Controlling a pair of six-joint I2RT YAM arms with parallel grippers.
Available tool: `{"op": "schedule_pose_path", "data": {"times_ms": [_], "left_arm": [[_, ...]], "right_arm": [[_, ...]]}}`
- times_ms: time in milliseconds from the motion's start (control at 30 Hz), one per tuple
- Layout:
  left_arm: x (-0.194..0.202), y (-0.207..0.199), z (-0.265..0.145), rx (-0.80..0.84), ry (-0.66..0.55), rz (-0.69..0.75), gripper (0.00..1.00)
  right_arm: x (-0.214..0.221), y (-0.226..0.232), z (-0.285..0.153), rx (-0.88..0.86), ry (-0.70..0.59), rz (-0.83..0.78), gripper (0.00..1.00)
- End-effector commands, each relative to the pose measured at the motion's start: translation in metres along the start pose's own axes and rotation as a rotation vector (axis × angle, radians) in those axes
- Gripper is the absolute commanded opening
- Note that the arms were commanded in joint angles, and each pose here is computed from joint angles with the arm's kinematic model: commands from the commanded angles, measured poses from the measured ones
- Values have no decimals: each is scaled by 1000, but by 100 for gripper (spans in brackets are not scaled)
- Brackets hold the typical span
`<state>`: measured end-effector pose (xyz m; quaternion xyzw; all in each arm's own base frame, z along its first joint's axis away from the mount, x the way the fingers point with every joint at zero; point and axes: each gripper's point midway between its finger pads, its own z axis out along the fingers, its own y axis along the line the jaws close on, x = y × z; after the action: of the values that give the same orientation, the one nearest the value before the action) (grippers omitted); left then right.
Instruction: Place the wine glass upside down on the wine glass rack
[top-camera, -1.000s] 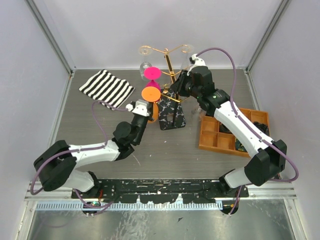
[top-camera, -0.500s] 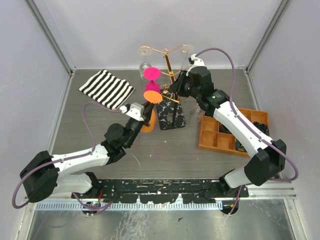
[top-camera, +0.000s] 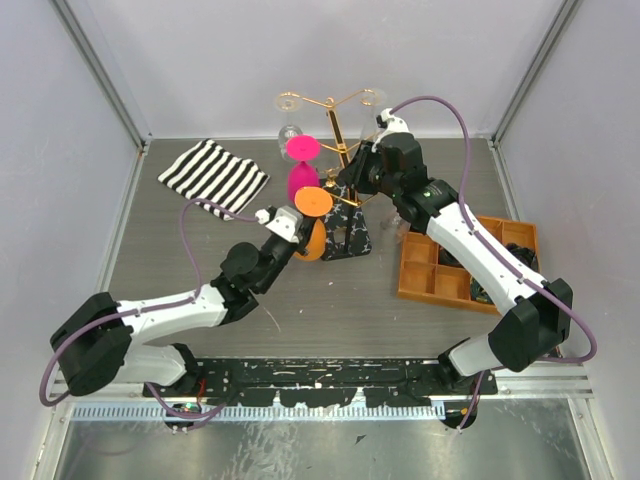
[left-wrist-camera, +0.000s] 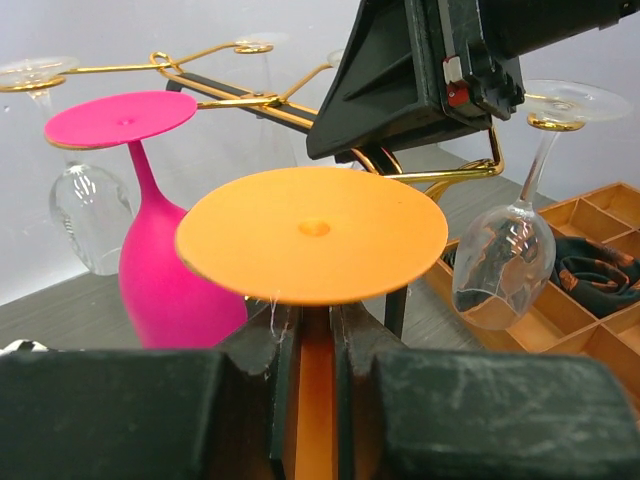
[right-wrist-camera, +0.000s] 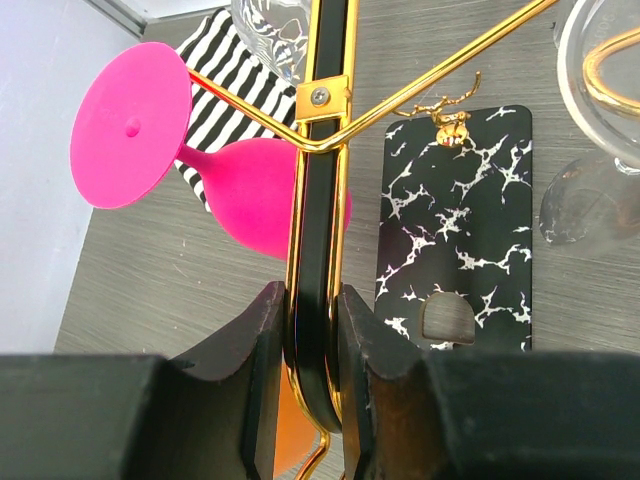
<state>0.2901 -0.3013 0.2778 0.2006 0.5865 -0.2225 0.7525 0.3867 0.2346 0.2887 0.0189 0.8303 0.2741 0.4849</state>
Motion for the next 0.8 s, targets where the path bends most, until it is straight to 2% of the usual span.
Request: {"op": "schedule_pose_path", "data": {"times_ms": [0,67,267,400,567,767], "left_arm": [[-2,-2,9,-5,-15,-6,12],[0,1,9,-19,-13,-3,22],[-2,5,7,-39,-17,5,35],[-5,7,4,-46,-16,4,52],[-12,12,-7,-51,-28,-6,64],[-17,22,-33,-61,-22,-51,78]], "right_arm": [[-27,22,8,-96,-103,29,1],[-28,23,8,-98,-104,29,1],[-30,24,8,-99,-108,26,1],[-31,24,8,-99,-109,27,12],[-36,25,6,-97,-119,21,26],[-44,29,5,-96,-129,2,37]]}}
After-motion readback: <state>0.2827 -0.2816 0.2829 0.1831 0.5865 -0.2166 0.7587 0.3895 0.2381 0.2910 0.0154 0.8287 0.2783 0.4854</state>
